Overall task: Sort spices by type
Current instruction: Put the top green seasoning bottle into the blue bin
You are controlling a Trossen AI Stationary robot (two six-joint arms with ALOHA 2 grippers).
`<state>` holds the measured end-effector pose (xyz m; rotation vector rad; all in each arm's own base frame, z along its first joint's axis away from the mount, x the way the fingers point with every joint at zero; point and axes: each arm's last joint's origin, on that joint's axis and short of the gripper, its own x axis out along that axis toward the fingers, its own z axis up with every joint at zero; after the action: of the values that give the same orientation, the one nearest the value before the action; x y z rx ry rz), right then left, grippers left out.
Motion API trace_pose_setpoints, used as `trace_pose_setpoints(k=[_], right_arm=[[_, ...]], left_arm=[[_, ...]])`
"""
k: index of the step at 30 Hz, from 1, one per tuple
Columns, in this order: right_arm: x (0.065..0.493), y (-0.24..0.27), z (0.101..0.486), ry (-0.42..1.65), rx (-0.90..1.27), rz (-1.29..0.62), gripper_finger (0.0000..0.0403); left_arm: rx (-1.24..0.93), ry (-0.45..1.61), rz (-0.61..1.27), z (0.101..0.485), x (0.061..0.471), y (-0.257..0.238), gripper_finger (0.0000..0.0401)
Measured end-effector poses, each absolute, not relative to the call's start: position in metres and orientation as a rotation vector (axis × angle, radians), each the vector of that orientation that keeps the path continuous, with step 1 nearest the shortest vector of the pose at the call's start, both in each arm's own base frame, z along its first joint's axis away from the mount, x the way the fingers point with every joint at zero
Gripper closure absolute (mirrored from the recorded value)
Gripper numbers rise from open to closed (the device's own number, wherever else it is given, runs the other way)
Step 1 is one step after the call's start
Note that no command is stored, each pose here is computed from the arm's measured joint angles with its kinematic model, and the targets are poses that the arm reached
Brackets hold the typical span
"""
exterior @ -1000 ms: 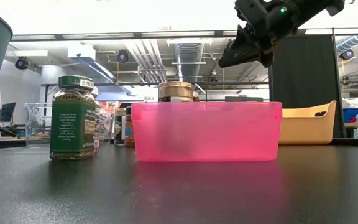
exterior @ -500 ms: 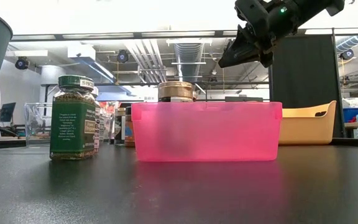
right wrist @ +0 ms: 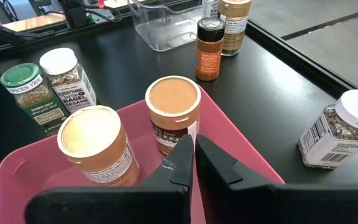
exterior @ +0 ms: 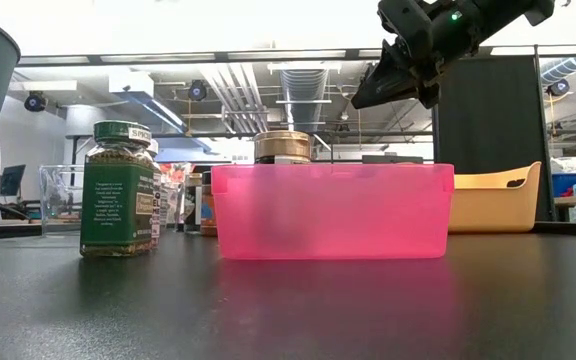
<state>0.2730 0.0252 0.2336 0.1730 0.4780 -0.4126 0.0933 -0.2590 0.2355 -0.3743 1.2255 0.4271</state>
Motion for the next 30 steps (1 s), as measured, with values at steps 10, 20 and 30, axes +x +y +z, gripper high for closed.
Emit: trace_pose_setpoints(k=[10,20,30], right_arm=[[0.273,0.025,0.234,0.478,0.177,-0.413,0.0394],[0.273,0.025,0.234,0.477,0.185,-0.413,0.0394],[0.273,0.025,0.234,0.473,0.186,-0.412,0.0394]], left_arm=[[-0.399,1.222,0.461,0.235,0.093,-0.258,0.0175],[-0.395,1.247,0.448,0.238,0.093,-0.259,0.0150],[-0.361,1.251,0.457,0.257,0.093,-0.259,0.0150]])
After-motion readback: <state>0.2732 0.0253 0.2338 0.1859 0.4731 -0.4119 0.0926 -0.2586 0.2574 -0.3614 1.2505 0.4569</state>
